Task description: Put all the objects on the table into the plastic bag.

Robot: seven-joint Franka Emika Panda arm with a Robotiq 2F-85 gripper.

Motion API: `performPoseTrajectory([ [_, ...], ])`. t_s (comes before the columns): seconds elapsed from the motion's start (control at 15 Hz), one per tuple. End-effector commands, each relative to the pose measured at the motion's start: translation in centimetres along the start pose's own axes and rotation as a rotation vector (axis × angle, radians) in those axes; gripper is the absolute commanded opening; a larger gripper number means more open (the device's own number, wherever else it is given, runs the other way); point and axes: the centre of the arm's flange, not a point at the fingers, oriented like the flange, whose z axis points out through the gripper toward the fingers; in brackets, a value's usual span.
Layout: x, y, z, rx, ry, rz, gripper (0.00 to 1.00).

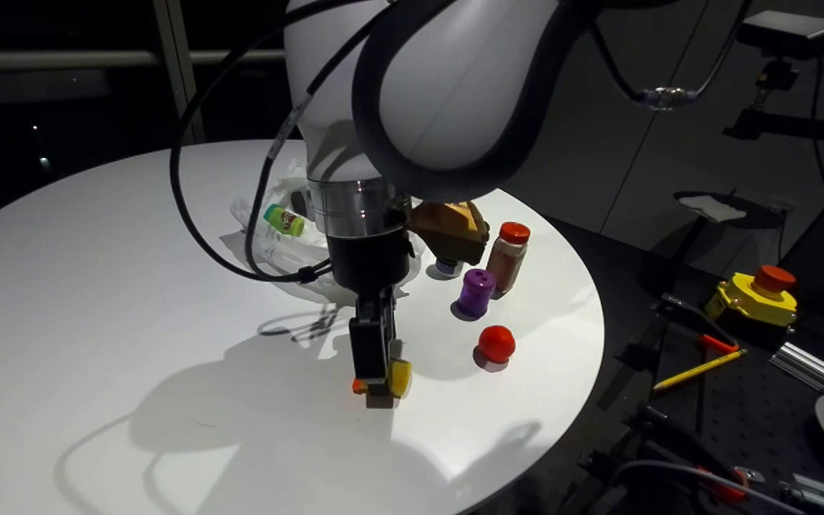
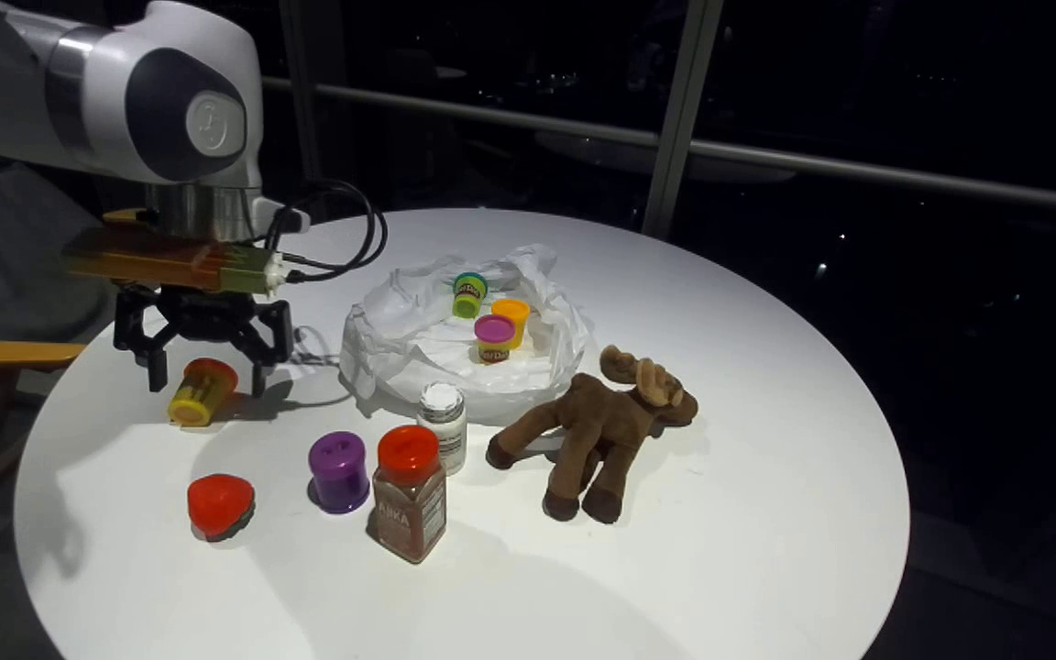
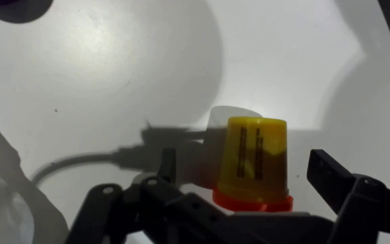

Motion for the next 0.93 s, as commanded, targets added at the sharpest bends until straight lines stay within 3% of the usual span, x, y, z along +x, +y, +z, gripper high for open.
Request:
performPoseTrajectory([
  [0.0, 0.0, -0.2, 0.9, -0.028, 0.041, -0.060, 0.75],
  [0.13, 0.0, -0.5, 0.5, -0.029, 0.061, -0.075, 0.68],
  [0.33, 0.3, -1.0, -1.8, -0.019, 0.105, -0.064, 0.42],
  [0.47, 0.6, -1.4, -3.9, -0.032, 0.134, -0.052, 0.29],
  [0.87, 2.7, 0.3, -14.2, -0.133, 0.338, -0.003, 0.27],
])
